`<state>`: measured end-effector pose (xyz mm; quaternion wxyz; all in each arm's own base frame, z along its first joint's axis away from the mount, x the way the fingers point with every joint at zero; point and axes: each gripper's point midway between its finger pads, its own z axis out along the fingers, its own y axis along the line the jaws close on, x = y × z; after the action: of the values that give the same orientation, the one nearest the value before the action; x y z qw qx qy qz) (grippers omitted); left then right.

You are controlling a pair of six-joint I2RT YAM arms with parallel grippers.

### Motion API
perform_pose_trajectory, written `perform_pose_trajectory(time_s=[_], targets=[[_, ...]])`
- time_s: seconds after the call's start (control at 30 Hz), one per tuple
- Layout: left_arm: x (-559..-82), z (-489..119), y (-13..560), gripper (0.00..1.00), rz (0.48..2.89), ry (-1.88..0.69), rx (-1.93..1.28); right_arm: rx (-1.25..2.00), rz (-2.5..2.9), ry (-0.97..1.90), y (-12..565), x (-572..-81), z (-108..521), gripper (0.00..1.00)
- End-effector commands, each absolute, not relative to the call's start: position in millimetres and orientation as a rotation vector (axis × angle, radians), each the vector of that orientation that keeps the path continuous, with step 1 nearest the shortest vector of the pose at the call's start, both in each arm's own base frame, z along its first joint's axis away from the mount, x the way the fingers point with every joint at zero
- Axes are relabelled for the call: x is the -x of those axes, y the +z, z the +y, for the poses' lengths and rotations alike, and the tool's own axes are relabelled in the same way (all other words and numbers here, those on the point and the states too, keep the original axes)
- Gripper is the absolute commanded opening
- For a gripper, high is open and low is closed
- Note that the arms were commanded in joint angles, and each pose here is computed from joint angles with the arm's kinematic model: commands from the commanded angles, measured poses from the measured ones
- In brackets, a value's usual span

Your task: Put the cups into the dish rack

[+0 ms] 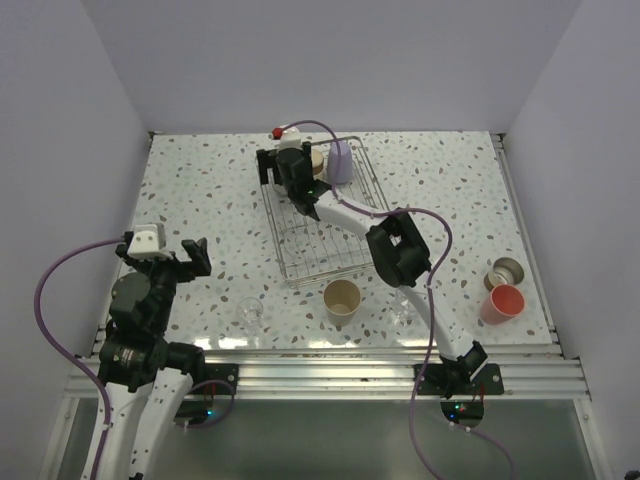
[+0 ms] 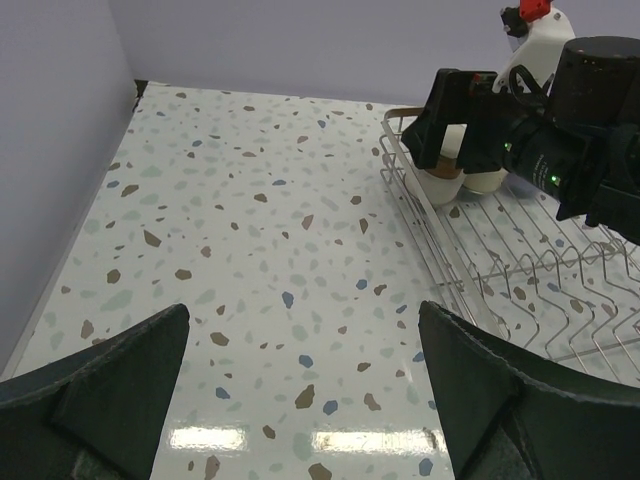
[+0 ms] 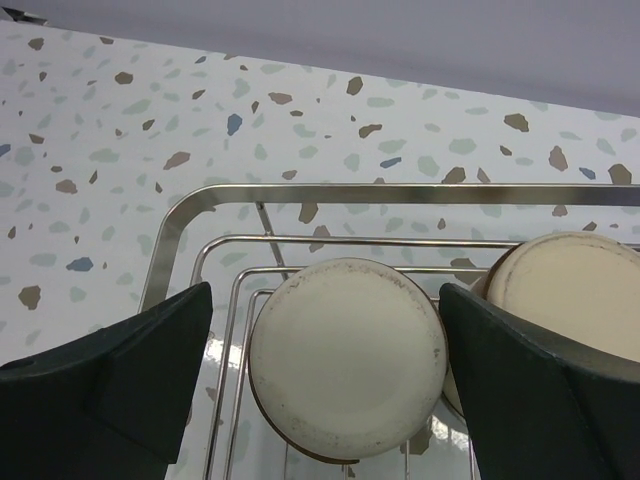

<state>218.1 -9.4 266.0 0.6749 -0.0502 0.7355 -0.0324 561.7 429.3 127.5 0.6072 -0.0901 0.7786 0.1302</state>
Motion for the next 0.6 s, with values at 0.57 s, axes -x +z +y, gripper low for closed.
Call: perform_pose_trajectory(time_s=[0.57], targets=[[-234.7, -17.7, 290.6, 1.0, 1.734, -0.072, 0.052, 0.175, 1.542, 0.596, 334.3, -407.8, 344.8, 0.98]])
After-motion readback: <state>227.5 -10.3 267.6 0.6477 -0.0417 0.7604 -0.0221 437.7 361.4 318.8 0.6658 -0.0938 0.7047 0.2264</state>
